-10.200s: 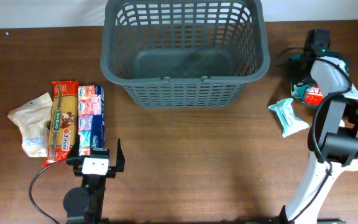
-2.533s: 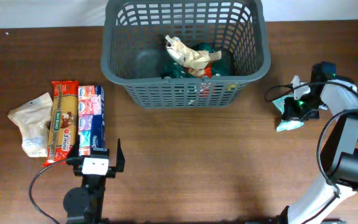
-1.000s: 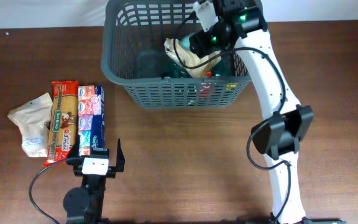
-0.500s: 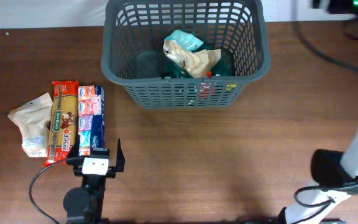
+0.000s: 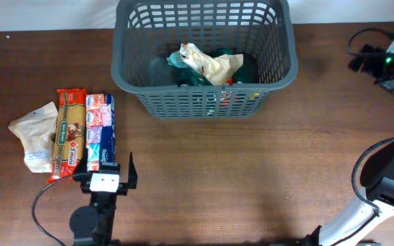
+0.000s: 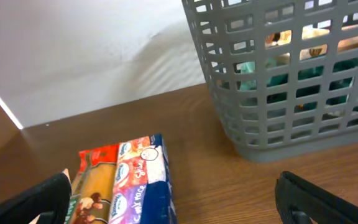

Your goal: Pack container

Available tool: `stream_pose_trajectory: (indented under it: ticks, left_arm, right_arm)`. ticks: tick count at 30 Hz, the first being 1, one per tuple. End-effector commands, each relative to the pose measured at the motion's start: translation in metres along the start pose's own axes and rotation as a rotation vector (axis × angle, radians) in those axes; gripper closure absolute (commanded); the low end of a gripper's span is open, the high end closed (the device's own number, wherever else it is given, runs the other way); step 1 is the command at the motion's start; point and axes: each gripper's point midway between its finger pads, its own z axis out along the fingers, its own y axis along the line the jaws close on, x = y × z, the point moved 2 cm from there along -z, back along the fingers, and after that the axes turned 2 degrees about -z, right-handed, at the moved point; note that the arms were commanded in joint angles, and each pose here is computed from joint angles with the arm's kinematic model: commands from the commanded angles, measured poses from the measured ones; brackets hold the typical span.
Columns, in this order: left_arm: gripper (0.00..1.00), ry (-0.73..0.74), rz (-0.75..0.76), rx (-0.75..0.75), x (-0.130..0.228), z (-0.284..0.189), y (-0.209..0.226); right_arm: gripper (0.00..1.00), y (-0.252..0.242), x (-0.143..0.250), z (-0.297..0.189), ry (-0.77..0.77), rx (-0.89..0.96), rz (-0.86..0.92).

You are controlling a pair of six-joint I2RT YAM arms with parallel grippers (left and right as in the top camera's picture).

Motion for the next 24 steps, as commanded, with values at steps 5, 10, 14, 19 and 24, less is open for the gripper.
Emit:
stream_pose_trajectory:
  ticks: [5, 10, 14, 19, 24]
  left_arm:
    - [0.01, 0.060, -0.340, 0.003, -0.005, -0.006, 0.001]
    - [0.01, 0.213, -0.460, -0.045, -0.027, -0.020, 0.010]
    - [0.01, 0.200, -0.460, -0.031, -0.093, -0.014, 0.021]
    - [0.01, 0.239, -0.402, 0.126, -0.169, 0.019, 0.015]
    - [0.01, 0.482, -0.426, 0.126, -0.179, 0.062, 0.021]
  right_arm:
    - [0.01, 0.003, 0.009, 0.006, 0.016, -0.020, 0.013]
    - [0.01, 0.003, 0.009, 0.006, 0.016, -0.020, 0.013]
    - [0.01, 0.003, 0.009, 0.006, 0.016, -0.020, 0.013]
    - [0.01, 0.003, 0.009, 0.006, 0.016, -0.020, 0.013]
    - [0.01, 0.003, 0.009, 0.006, 0.016, -0.020, 0.013]
